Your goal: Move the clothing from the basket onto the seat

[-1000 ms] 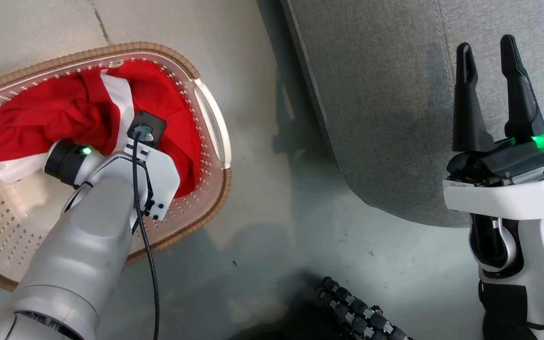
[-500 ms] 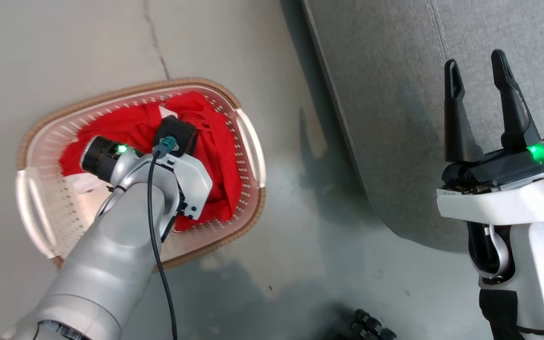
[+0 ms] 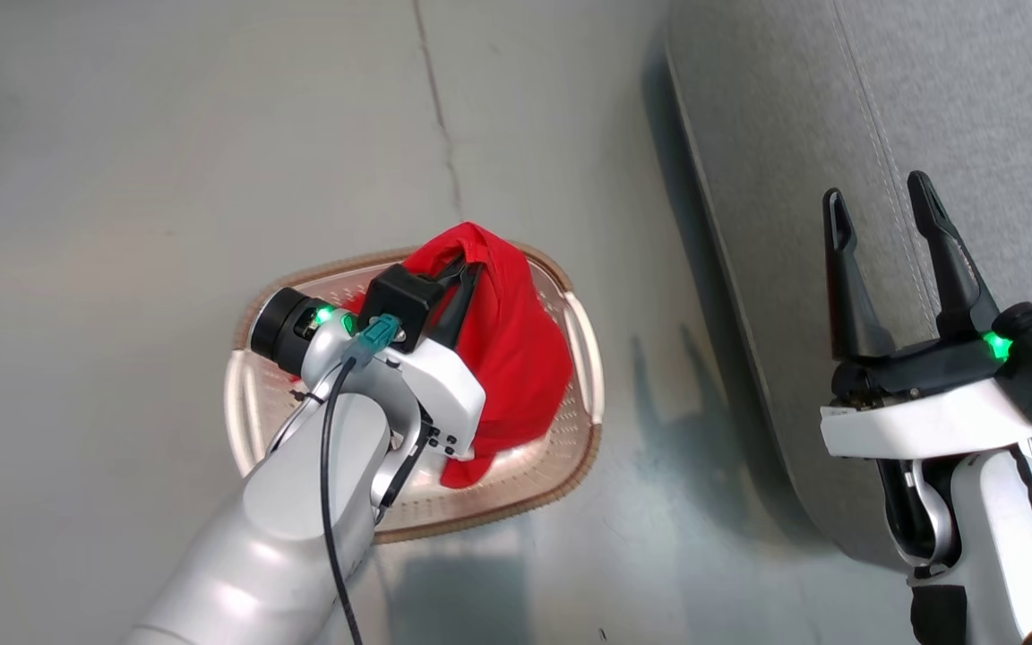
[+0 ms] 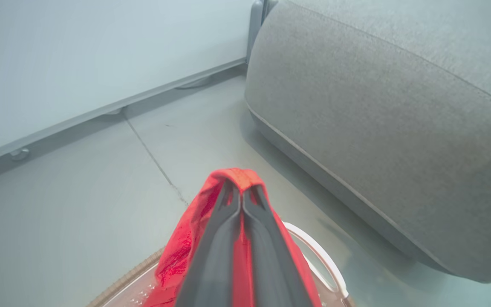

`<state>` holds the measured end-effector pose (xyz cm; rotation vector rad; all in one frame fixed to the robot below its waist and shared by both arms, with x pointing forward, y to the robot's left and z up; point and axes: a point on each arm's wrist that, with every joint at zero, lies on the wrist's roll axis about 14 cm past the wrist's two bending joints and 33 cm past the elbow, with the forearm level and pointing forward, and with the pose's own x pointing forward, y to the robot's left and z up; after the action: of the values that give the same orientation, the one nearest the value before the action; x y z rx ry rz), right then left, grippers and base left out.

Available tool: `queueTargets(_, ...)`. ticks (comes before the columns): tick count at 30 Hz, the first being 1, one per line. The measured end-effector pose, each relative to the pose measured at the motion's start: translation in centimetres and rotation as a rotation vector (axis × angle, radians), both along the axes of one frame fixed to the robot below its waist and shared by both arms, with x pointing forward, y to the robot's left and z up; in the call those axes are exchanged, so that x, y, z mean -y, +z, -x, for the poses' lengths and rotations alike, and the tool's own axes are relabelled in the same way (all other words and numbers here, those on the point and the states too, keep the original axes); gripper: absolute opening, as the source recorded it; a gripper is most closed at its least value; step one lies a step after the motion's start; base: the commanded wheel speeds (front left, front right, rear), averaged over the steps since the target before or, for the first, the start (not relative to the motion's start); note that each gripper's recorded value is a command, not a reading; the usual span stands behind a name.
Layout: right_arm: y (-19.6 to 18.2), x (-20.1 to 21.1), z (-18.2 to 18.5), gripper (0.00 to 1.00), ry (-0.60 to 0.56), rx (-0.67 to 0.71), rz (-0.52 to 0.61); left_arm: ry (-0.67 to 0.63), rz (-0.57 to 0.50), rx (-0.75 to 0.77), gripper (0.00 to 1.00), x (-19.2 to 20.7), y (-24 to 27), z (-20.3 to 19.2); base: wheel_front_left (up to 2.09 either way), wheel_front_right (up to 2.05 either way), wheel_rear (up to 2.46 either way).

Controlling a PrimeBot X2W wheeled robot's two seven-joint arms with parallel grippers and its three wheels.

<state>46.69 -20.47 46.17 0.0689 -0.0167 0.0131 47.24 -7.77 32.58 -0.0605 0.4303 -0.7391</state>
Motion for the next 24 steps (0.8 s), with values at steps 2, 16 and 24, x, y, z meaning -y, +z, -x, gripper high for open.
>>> queueTargets(2, 0.7, -0.7, 0.0, 1.0, 0.016, 0.013, -0.008, 0.042, 0.027, 0.048, 0.0, -0.8, 2.2, -0.4, 0.0, 0.0, 0.0)
queueTargets(16, 4.0, -4.1, 1.9, 1.0, 0.097, 0.055, -0.057, 0.295, 0.139, 0.301, 0.0, -9.3, 14.0, 0.0, 0.0, 0.0, 0.0)
queueTargets(24, 5.4, -5.5, 3.8, 1.0, 0.135, 0.065, -0.073, 0.308, 0.26, 0.465, 0.0, -10.9, 21.8, 1.8, 0.0, 0.0, 0.0)
